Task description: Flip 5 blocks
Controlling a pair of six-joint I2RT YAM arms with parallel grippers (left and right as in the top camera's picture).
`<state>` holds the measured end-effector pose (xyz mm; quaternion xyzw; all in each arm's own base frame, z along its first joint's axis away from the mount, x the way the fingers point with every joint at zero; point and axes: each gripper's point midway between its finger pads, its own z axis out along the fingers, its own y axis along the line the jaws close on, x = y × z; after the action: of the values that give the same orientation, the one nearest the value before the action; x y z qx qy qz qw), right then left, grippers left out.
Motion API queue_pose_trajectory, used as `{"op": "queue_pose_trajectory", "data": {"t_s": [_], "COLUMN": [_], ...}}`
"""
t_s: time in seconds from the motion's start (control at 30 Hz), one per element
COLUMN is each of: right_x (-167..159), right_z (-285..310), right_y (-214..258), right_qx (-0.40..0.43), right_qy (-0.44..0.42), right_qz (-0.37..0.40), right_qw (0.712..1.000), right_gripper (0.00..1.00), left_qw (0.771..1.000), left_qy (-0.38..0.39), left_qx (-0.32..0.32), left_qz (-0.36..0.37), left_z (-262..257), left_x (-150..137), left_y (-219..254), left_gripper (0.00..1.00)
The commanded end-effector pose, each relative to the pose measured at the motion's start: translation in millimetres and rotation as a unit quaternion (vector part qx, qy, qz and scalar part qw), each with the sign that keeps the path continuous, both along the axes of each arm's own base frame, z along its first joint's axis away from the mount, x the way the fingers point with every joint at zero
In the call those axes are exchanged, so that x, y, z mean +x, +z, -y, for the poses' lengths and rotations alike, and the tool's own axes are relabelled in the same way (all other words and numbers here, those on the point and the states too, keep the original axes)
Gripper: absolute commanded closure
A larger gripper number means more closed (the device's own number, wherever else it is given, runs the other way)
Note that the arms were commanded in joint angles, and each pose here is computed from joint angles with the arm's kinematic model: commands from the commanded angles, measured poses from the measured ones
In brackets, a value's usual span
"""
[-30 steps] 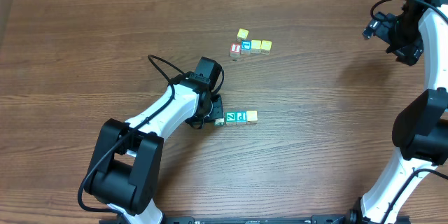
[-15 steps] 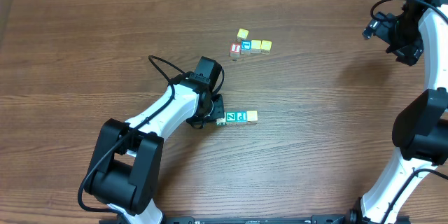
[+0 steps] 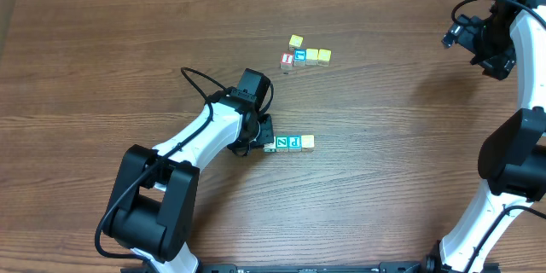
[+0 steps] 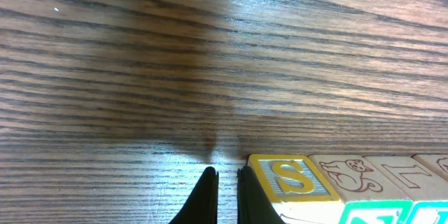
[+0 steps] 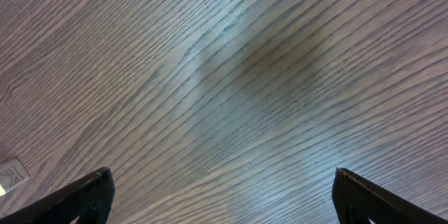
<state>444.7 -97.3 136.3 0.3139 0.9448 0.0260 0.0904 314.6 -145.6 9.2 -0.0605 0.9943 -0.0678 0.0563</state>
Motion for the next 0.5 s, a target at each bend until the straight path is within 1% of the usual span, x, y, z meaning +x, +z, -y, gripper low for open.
{"op": "queue_pose_trajectory", "data": {"t_s": [0.0, 0.07, 0.2, 0.27, 0.33, 0.37, 0.43, 0.47], "right_x": [1.1, 1.1, 1.1, 1.1, 1.1, 1.1, 1.1, 1.1], "right_z": [2.2, 2.2, 2.2, 2.2, 2.2, 2.2, 2.2, 2.2], "right_y": [11.6, 11.6, 11.6, 11.6, 11.6, 11.6, 11.6, 11.6], "right_qx": [-0.007, -0.007, -0.007, -0.007, -0.007, -0.007, -0.007, -0.007], "right_qy": [0.0, 0.0, 0.0, 0.0, 0.0, 0.0, 0.0, 0.0], "right_qz": [0.015, 0.015, 0.015, 0.015, 0.015, 0.015, 0.015, 0.015], "right_qw": [1.0, 1.0, 1.0, 1.0, 1.0, 1.0, 1.0, 1.0], "right_gripper": [0.0, 0.0, 0.0, 0.0, 0.0, 0.0, 0.0, 0.0], "left_qw": [1.0, 1.0, 0.999, 0.999, 0.998, 0.997, 0.994, 0.993], "left_qy": [0.008, 0.004, 0.023, 0.02, 0.019, 0.028, 0.045, 0.053], "left_qx": [0.001, 0.001, 0.004, 0.004, 0.003, 0.008, 0.023, 0.031], "left_qz": [0.006, 0.013, 0.029, 0.046, 0.066, 0.077, 0.094, 0.102], "left_z": [-1.1, -2.7, -14.1, -20.9, -28.1, -35.0, -48.9, -55.9], "left_x": [3.3, 9.7, 30.0, 44.7, 59.9, 67.7, 79.0, 83.7], "left_y": [2.8, 8.1, 27.8, 40.8, 53.2, 58.8, 65.4, 67.3], "left_gripper": [0.95, 0.91, 0.81, 0.73, 0.58, 0.54, 0.5, 0.5]}}
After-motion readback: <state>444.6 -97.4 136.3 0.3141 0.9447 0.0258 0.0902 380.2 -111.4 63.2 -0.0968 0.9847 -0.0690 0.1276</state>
